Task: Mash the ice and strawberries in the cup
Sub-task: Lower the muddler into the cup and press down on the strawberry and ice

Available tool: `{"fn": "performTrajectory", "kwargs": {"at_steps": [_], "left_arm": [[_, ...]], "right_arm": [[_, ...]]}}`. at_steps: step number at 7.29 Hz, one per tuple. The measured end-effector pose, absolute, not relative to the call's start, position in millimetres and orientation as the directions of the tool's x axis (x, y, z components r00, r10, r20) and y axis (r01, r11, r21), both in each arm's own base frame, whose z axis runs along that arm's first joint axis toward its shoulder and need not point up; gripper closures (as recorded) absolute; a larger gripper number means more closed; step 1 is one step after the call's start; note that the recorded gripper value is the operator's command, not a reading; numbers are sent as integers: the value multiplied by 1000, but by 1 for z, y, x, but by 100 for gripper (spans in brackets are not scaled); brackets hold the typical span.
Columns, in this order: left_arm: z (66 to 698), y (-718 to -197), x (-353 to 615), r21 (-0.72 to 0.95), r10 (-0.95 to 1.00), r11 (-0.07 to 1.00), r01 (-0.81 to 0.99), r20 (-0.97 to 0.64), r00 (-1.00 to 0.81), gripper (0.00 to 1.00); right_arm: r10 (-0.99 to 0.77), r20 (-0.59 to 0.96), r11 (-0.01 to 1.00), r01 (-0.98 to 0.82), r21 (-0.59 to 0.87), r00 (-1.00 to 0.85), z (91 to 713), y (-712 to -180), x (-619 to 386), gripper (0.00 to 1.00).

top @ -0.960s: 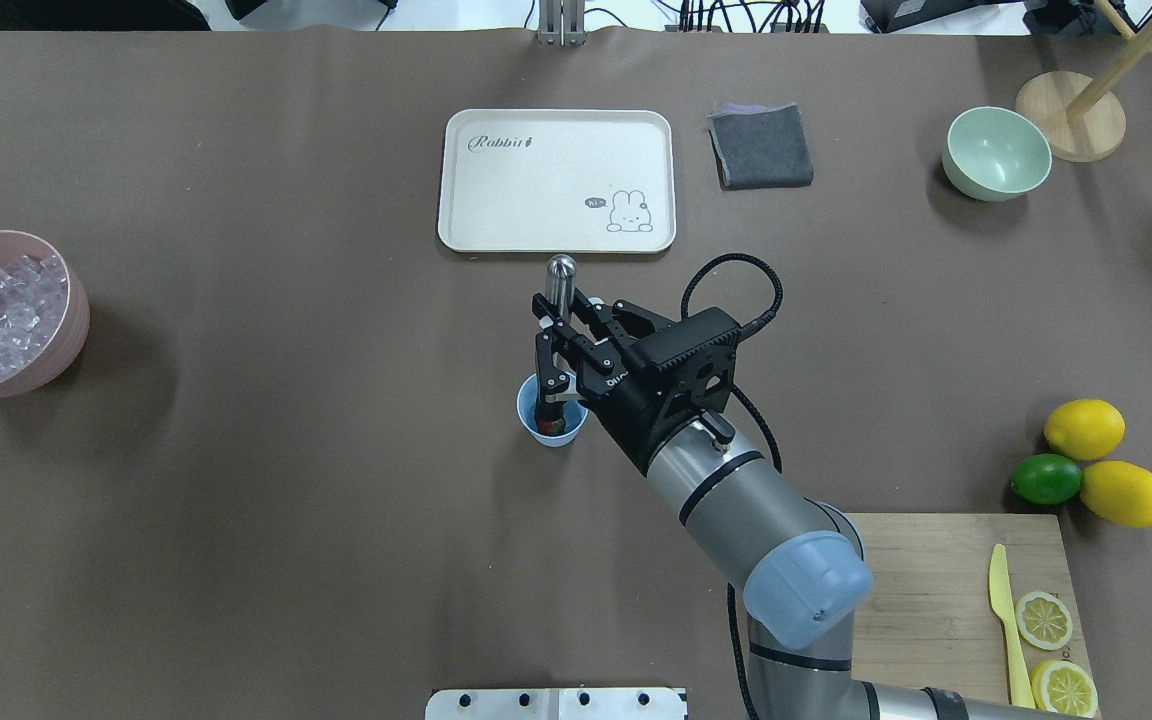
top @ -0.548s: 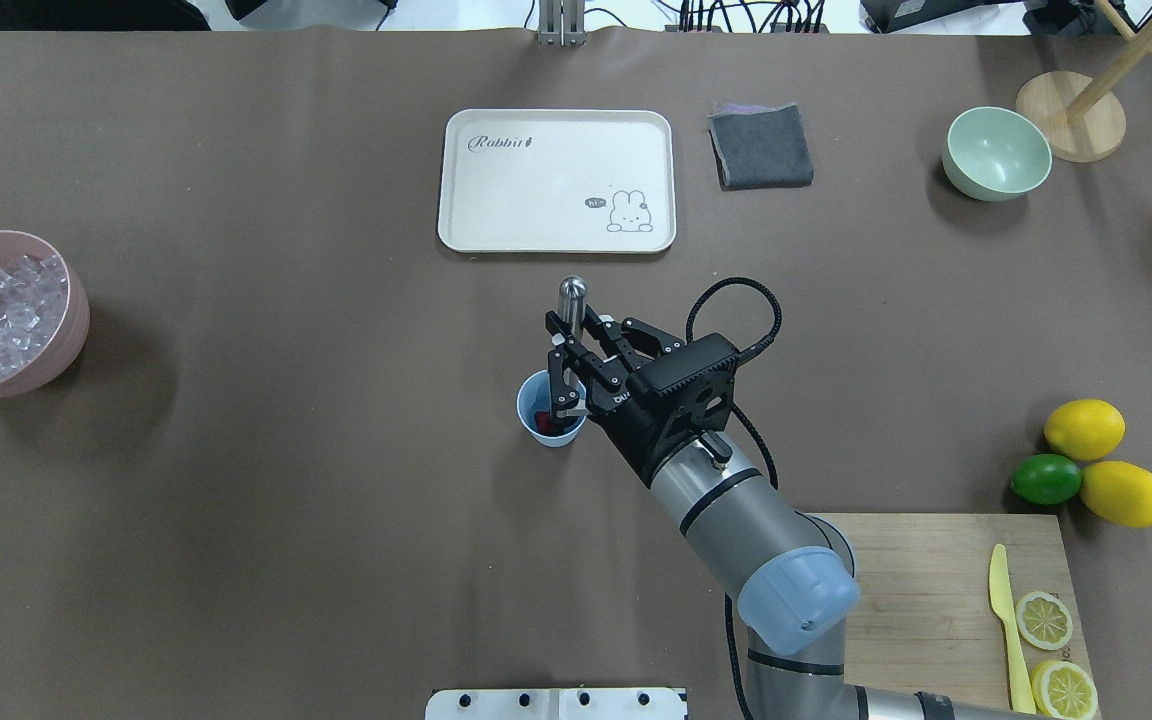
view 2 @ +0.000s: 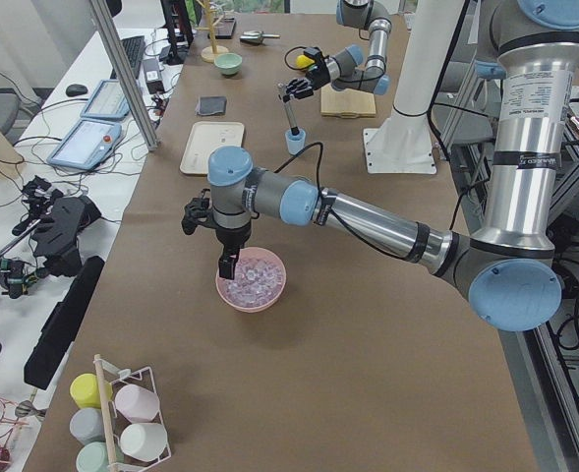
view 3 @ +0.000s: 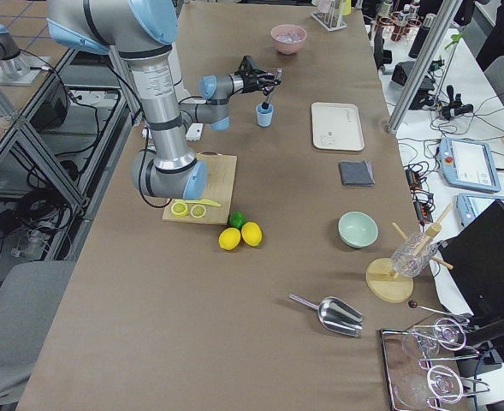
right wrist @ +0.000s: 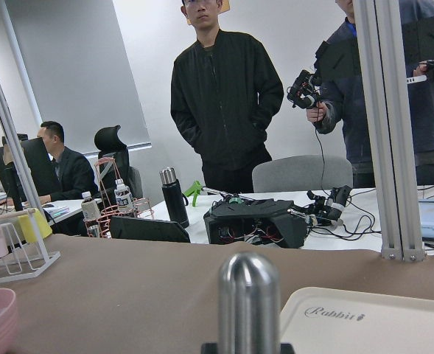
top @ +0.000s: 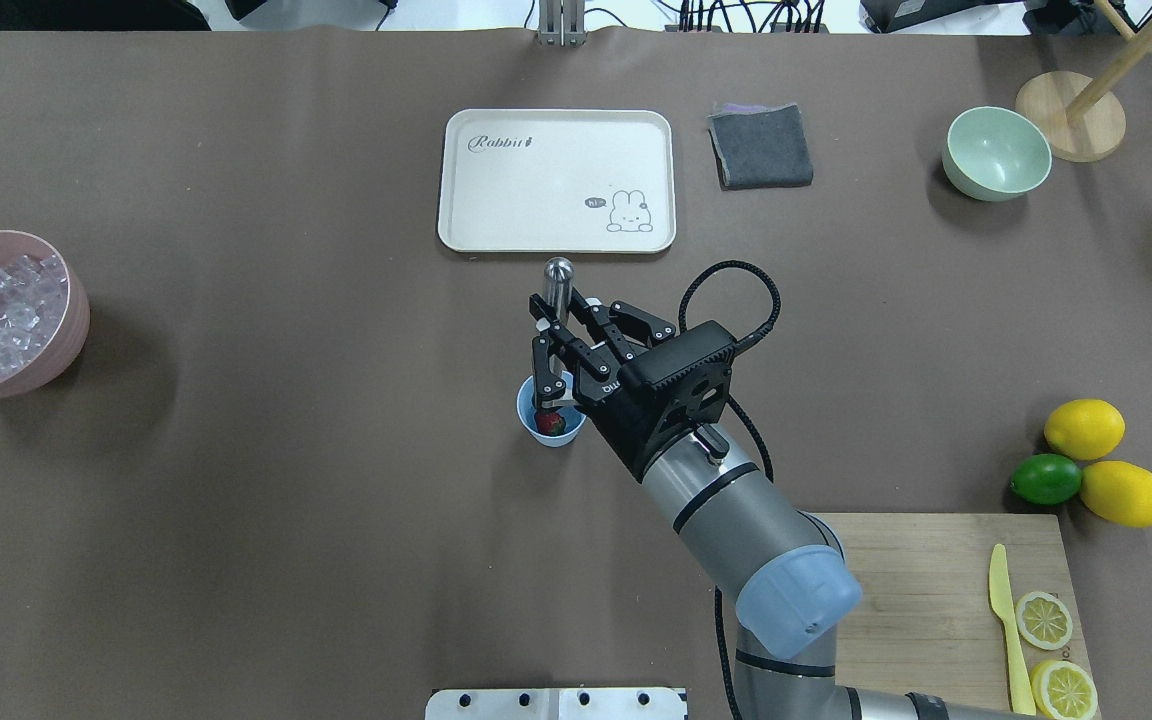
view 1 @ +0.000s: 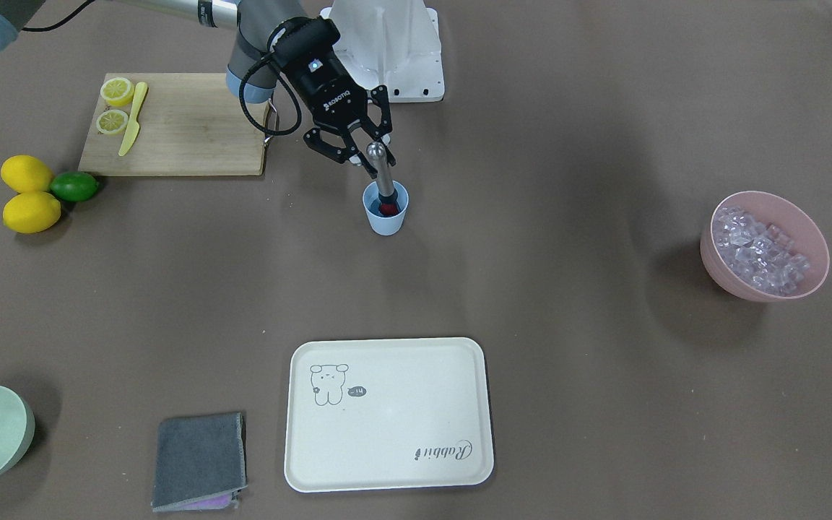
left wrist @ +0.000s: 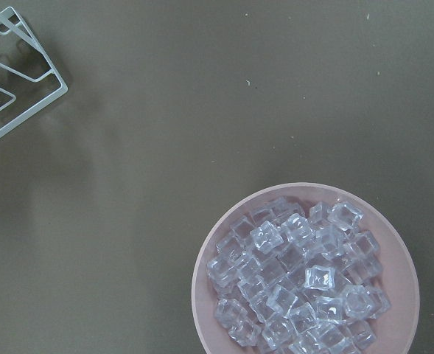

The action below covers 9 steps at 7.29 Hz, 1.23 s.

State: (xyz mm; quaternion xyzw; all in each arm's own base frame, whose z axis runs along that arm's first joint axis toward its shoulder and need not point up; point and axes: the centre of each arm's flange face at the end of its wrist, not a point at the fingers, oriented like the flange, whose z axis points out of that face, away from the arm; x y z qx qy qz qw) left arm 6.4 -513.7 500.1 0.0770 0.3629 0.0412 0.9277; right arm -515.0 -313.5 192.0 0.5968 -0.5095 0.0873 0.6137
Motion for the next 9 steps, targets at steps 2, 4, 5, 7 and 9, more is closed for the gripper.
{"fn": "performTrajectory", "kwargs": {"at_steps": [2, 4, 5, 7, 9], "left_arm": [[501, -514, 7, 171, 131, 985, -21, -667, 733, 3], [501, -516, 7, 170, 131, 985, -20, -666, 734, 3], [501, -516, 7, 170, 130, 985, -20, -666, 734, 3], [501, -516, 7, 171, 131, 985, -20, -666, 734, 3], [500, -516, 7, 172, 132, 985, -20, -666, 734, 3]], "right_arm": [[-510, 712, 270, -696, 665, 482, 190, -313, -514, 100], [-503, 700, 278, -672, 687, 507, 206, -316, -528, 100], [-501, 696, 282, -663, 693, 514, 211, -317, -533, 100], [-501, 691, 292, -649, 702, 521, 220, -318, -541, 100], [-506, 692, 302, -646, 701, 515, 222, -317, -544, 100]]}}
